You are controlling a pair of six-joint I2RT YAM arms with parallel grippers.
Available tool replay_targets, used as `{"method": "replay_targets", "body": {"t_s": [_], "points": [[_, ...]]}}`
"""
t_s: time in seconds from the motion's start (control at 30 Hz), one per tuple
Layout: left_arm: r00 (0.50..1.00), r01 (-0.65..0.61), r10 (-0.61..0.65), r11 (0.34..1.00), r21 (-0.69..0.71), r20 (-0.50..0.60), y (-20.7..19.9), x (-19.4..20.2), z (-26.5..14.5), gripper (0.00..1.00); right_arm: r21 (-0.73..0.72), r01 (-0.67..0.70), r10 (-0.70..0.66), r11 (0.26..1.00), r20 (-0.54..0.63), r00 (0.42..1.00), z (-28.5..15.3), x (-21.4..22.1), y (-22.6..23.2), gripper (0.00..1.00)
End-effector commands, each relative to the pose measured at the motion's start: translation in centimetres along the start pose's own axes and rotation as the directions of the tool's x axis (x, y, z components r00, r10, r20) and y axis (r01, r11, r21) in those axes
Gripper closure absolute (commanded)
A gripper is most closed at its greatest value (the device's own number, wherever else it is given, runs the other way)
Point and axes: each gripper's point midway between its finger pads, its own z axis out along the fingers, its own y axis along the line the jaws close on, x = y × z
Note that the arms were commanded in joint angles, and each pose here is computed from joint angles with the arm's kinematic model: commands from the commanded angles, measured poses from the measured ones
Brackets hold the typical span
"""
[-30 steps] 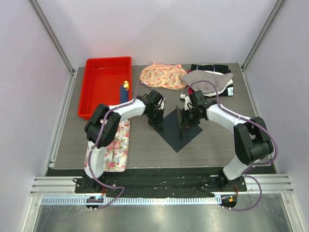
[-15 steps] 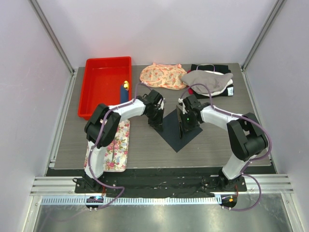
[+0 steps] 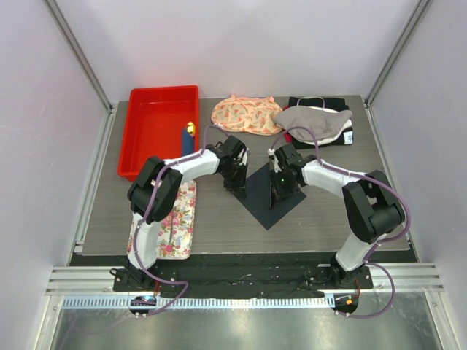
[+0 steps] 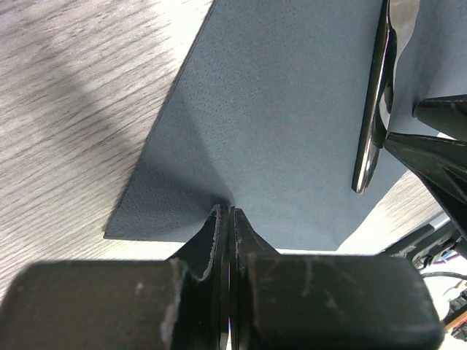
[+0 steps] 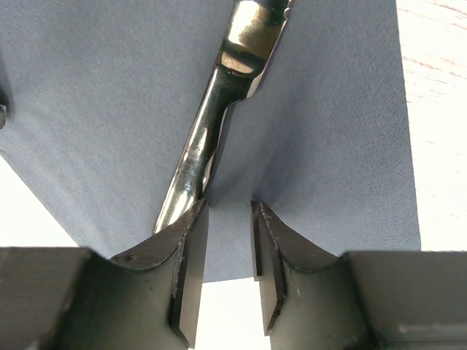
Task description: Place the utensils on the paper napkin and roll it up
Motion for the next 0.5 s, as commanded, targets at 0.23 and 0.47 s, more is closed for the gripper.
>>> {"method": "replay_targets", "body": {"t_s": [0.23,0.47], "points": [[0.999,0.019,-0.019,1.000,0.002,0.039,1.1,-0.2,-1.0,0.98,-0.044,0.079,-0.075,0.996,0.091,0.993,-3.3,-3.4,1.2,0.57],[0.960,-0.099,0.063,0.988,0.120,0.272,-4.4,-6.0,-9.3,0.53,-0.111,0.141,-0.109,0.984,0.258,0.960,-9.1,-6.4,3.2,0.48]]}}
